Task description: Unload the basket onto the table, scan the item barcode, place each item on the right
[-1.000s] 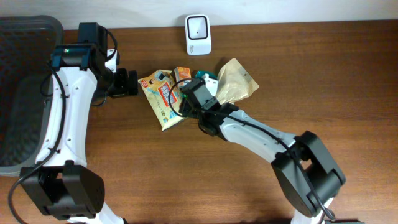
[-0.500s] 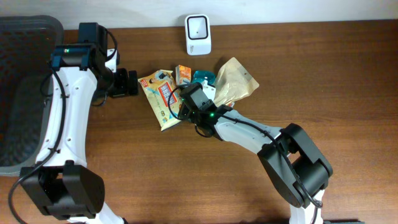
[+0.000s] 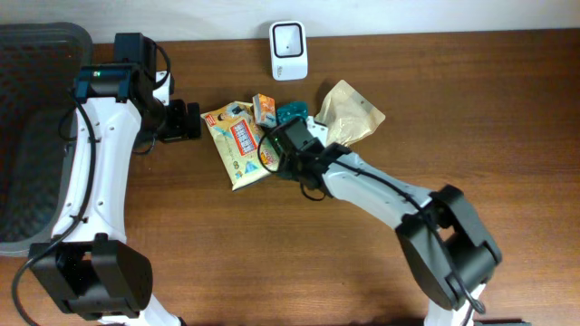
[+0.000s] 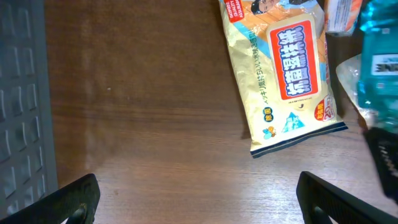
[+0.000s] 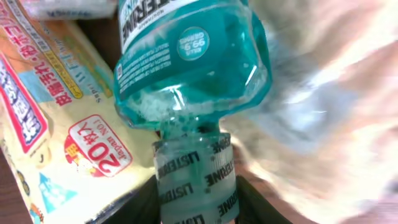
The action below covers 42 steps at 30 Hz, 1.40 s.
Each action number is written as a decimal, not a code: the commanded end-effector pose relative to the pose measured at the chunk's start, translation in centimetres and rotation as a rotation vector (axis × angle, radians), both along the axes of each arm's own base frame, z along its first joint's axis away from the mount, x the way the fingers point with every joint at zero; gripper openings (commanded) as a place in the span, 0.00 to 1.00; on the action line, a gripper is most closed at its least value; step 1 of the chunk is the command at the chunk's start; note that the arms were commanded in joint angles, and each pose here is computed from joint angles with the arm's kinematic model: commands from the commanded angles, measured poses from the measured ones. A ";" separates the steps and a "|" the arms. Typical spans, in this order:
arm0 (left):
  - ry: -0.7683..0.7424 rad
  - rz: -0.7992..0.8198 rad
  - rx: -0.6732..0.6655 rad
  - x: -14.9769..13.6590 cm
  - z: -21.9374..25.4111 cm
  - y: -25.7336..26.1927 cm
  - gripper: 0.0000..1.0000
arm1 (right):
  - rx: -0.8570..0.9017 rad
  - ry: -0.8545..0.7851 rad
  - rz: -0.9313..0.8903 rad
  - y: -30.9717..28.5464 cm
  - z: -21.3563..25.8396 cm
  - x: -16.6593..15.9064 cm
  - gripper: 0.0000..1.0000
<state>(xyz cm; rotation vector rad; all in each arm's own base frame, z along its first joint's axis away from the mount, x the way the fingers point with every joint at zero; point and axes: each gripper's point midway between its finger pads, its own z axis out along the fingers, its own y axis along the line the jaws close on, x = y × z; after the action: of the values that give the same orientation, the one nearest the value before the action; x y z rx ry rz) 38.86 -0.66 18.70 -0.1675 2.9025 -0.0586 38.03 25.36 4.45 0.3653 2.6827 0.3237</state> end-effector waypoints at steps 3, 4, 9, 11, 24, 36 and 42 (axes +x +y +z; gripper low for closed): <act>-0.015 0.000 0.004 -0.2 0.5 0.1 0.99 | -0.099 -0.042 0.015 -3.2 4.6 0.3 0.33; -0.015 0.000 0.004 -0.2 0.5 0.1 0.99 | -0.112 -0.032 0.023 -3.5 4.7 0.0 0.33; -0.015 0.000 0.004 -0.2 0.5 0.1 0.99 | -0.186 0.011 0.103 -5.3 5.8 -1.8 0.33; -0.015 0.000 0.004 -0.2 0.5 0.1 0.99 | -0.226 0.035 0.160 -6.2 6.1 -2.7 0.33; -0.015 0.000 0.004 -0.2 0.5 0.1 0.99 | -0.246 0.174 0.161 -14.7 5.6 -2.2 0.42; -0.015 0.000 0.004 -0.2 0.5 0.1 0.99 | 0.059 0.129 0.135 -13.9 6.6 0.1 0.80; -0.015 0.000 0.004 -0.2 0.5 0.1 0.99 | 0.271 0.009 0.125 -9.4 9.2 2.8 0.82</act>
<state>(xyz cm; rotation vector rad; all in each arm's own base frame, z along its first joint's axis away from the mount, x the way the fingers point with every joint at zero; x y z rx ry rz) 38.85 -0.66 18.69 -0.1676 2.9033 -0.0586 40.58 13.58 11.06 0.2505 2.7420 0.5681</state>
